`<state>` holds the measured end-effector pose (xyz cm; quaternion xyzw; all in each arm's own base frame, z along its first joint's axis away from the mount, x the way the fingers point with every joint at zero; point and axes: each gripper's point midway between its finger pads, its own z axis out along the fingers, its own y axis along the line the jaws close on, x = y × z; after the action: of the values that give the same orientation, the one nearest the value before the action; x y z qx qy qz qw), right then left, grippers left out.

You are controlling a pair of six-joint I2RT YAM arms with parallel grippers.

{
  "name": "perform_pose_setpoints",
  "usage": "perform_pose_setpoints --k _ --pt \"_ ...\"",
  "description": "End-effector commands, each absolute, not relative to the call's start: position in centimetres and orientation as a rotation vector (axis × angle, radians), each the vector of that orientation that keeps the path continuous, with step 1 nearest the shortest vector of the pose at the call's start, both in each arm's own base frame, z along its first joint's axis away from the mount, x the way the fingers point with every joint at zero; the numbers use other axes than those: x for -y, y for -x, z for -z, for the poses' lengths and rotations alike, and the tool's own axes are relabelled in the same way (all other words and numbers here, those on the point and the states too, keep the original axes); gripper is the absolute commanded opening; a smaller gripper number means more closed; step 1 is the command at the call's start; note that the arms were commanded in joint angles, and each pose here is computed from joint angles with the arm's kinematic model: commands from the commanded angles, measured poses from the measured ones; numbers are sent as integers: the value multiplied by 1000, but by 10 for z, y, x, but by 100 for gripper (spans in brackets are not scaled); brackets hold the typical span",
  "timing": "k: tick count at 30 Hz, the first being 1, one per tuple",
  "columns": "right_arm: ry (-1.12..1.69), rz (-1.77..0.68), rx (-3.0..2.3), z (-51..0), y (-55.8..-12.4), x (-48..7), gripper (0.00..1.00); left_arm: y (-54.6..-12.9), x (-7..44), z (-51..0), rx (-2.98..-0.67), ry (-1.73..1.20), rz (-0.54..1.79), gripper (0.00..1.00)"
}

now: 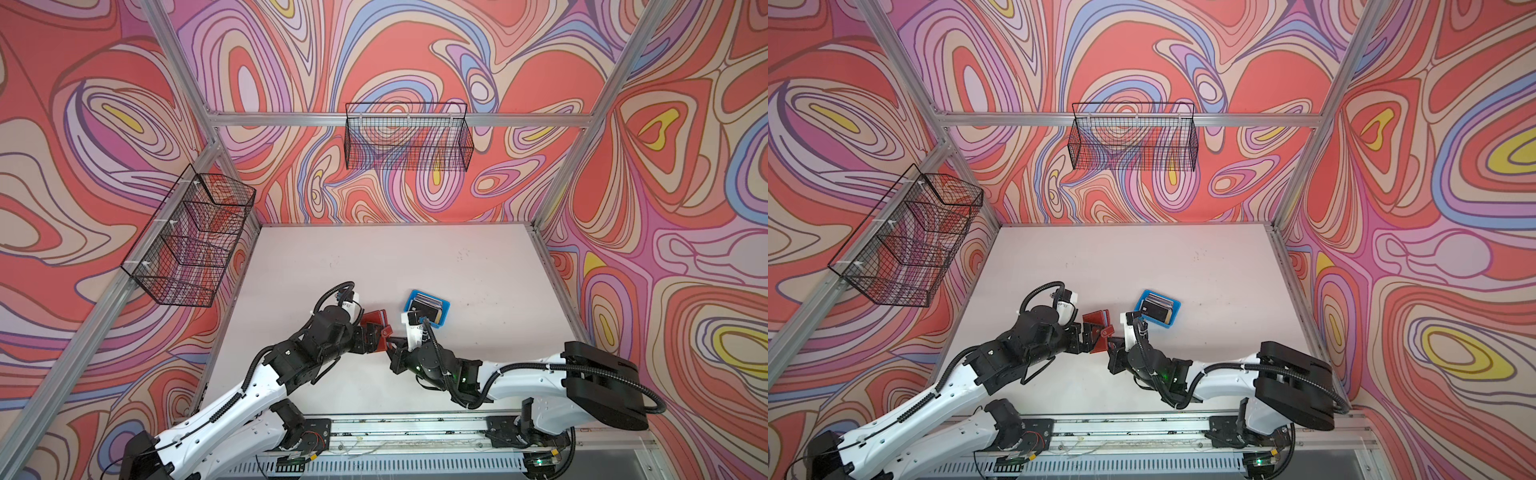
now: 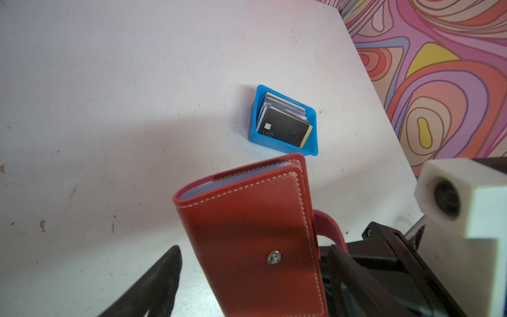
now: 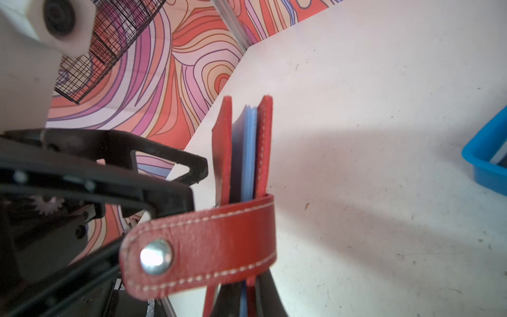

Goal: Put the credit cards into the card holder

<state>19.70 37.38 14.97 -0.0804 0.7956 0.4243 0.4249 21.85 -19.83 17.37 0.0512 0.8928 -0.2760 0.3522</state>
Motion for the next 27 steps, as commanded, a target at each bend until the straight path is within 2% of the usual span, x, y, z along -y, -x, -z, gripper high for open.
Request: perform_pose_setpoints --k 1,9,11,13,15,22,27 --pt "230 -1091 -1960 -160 -195 -387 0 -218 198 -175 -2310 -161 685 89" --pt "284 -1109 -1939 -166 -185 -398 0 -220 196 -162 -2351 -137 648 91" --pt "268 -1097 -1945 -165 -187 -395 0 -222 191 -157 -2362 -113 612 85" --pt "245 -1084 -1941 -164 -188 -388 0 -224 185 -152 -2369 -80 574 69" --pt "203 -1066 -1943 -162 -191 -379 0 -224 181 -152 -2370 -57 553 61" --pt "114 -1026 -1952 -158 -195 -357 0 -220 173 -157 -2356 -32 548 53" --pt "85 -1032 -1947 -159 -195 -351 0 -219 169 -153 -2360 -11 540 54"
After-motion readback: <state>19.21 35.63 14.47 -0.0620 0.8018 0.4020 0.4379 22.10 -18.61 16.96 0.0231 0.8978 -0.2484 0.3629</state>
